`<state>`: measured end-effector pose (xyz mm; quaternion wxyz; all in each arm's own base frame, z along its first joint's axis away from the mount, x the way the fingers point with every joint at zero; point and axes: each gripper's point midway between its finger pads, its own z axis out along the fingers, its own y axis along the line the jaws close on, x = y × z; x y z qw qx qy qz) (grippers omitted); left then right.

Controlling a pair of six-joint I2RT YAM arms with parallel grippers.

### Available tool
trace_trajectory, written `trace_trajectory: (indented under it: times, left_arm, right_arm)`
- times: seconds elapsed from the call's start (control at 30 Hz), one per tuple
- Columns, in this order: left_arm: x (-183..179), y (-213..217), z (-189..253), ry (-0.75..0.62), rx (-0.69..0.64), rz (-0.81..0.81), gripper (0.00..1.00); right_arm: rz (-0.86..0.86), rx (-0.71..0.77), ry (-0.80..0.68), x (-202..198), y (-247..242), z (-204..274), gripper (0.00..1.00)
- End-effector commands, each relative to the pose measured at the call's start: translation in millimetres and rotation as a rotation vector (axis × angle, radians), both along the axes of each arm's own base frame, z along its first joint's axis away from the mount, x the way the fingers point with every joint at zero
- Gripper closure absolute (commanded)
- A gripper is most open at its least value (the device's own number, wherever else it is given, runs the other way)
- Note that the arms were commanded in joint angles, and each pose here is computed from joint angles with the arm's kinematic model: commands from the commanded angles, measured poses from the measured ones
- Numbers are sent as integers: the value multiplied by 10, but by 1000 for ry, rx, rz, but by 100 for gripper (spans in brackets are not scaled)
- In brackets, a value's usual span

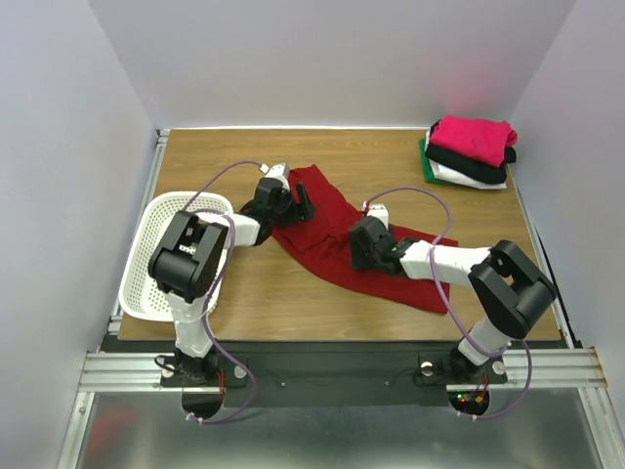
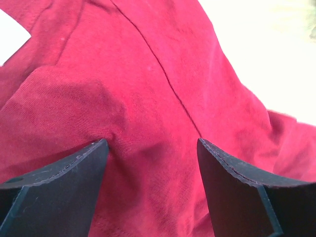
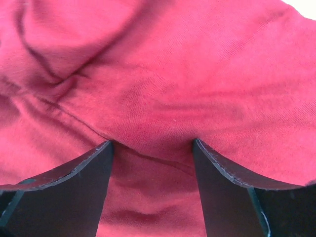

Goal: Fold and stack the t-shirts
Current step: Fold the tshirt

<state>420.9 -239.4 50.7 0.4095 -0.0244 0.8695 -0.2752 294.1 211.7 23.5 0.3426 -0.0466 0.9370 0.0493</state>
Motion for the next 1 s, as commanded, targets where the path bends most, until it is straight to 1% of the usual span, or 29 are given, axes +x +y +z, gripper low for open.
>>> trace_trajectory:
  times: [0.0,0.03,0.13,0.3,0.57,0.77,0.83,0.9,0.97]
  left_arm:
    - [117,-107,13,27,-29,-30,15]
    - [176,-147,77,14,-42,-34,15]
    - [303,-224,81,8,-51,-43,15]
    - [611,-227,131,-18,-27,-25,15]
    - [912,-156,171,-29,-50,-15,16]
    - [1043,-164,196,-45,-51,-21,16]
    - [1083,-189,247,-57,-59,-26,16]
    - [1108,-209,312,-71,-65,-33,16]
    - [1164,-223,498,-109,-74,-32,16]
  right_arm:
    - [103,43,154,-336,241,-315,30]
    - [114,44,171,-363,271,-357,30]
    - [154,71,176,-359,419,-334,30]
    - [216,113,171,-363,678,-239,30]
    - [223,130,188,-454,701,-215,30]
    - [296,215,239,-668,830,-91,30]
    - [299,224,227,-674,834,-30,29]
    - [295,235,184,-637,818,119,28]
    - [259,214,117,-523,754,250,28]
